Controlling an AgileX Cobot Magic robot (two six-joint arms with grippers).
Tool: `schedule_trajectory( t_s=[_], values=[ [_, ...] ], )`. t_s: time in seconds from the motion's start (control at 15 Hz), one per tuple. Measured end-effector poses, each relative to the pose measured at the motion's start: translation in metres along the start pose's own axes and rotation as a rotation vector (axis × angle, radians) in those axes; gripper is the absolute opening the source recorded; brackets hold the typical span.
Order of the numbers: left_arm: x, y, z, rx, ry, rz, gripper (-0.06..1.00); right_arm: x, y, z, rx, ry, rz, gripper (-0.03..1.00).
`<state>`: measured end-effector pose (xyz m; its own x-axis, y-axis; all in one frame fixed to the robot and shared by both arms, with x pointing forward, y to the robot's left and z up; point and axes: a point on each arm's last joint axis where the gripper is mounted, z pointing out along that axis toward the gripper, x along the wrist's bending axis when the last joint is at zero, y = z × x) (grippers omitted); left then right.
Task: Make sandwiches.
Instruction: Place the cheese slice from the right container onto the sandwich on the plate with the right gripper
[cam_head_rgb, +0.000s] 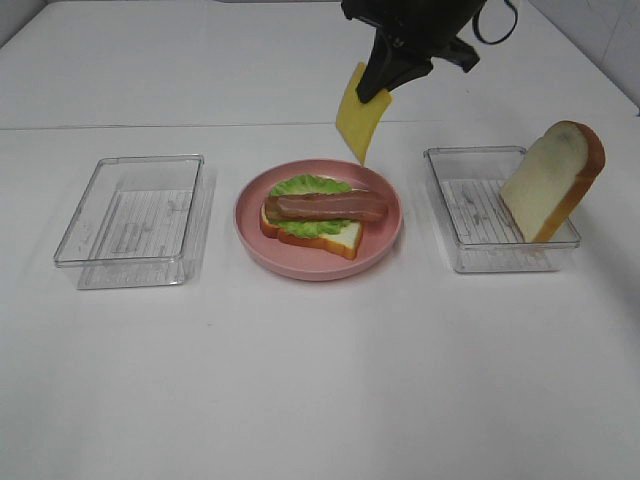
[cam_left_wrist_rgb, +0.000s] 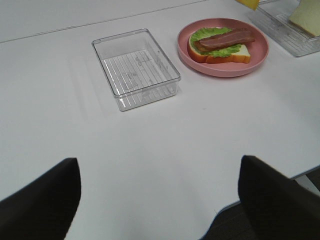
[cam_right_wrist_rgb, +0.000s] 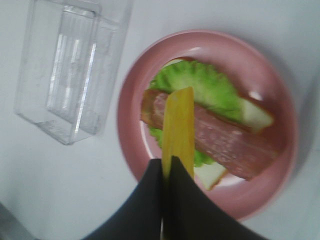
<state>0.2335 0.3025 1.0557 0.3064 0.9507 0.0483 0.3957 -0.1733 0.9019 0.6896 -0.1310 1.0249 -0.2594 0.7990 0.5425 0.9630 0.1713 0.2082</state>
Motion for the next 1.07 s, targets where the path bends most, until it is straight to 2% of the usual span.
schedule_trajectory(
  t_s=[0.13,0.33,0.6,0.73,1.0,1.07],
  values=[
    [0.000,0.000,0.000,0.000,0.000,0.000,0.80,-0.001,-0.006,0.019,0.012,0.133,0.045,0.00],
    [0.000,0.000,0.000,0.000,0.000,0.000,0.80,-0.008,-0.013,0.046,-0.005,0.280,0.124,0.00],
    [0.000,0.000,0.000,0.000,0.000,0.000,0.80,-0.027,-0.014,0.085,0.028,0.371,0.229,0.00],
    [0.000,0.000,0.000,0.000,0.000,0.000,0.80,-0.036,-0.014,0.099,0.029,0.375,0.263,0.00],
    [0.000,0.000,0.000,0.000,0.000,0.000,0.80,-0.048,-0.017,0.105,0.043,0.247,0.243,0.00],
    [0.000,0.000,0.000,0.000,0.000,0.000,0.80,-0.050,-0.018,0.105,0.052,0.221,0.241,0.06]
  ],
)
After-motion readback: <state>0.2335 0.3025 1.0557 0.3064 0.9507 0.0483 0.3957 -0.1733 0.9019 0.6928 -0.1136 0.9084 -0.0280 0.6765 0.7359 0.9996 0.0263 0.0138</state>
